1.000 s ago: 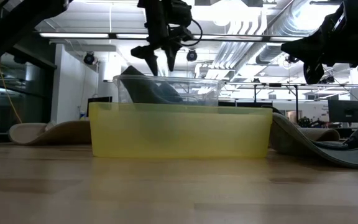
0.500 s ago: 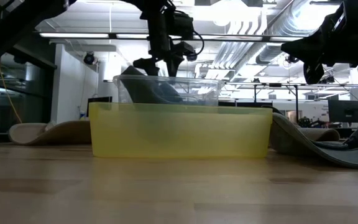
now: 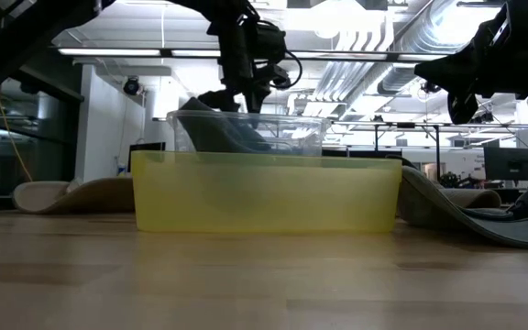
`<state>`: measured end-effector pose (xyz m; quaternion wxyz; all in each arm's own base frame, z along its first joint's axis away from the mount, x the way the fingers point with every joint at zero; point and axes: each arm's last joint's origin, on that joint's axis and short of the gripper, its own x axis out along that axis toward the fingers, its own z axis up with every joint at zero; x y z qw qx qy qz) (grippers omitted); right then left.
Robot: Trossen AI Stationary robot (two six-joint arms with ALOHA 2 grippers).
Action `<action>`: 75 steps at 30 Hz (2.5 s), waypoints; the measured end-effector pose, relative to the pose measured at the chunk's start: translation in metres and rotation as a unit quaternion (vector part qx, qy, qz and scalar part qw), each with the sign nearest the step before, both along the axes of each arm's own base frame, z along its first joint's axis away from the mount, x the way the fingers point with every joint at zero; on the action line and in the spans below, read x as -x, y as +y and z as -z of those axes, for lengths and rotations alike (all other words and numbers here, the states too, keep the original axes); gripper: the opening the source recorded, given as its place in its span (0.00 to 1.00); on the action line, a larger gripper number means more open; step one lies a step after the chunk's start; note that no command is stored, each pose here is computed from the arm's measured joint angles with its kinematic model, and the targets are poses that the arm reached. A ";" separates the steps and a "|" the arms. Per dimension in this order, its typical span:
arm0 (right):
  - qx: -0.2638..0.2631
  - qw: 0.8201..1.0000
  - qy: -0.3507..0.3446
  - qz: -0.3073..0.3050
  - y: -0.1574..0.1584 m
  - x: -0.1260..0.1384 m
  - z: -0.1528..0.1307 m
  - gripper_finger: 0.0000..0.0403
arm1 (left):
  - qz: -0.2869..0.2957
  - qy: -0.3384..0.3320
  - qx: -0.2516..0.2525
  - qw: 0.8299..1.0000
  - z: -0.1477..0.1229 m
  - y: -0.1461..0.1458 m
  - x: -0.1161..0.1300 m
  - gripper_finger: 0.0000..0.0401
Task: Pick & Place hat
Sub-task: Put the bottom gray cap into the transparent bin
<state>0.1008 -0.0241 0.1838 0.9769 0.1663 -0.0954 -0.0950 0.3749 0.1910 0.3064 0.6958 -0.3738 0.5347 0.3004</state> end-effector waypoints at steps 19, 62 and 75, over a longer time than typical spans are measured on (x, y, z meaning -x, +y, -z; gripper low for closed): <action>0.000 1.000 0.000 0.000 0.000 0.000 0.000 0.00 | 0.060 -0.003 0.000 0.998 -0.017 -0.004 0.005 0.00; 0.000 1.000 0.000 0.000 0.000 0.000 0.000 0.00 | 0.293 0.094 -0.256 0.916 -0.072 -0.086 0.004 0.00; 0.000 1.000 0.000 0.000 0.000 0.000 0.000 0.00 | 0.296 0.158 -0.301 0.893 -0.048 -0.115 -0.007 0.00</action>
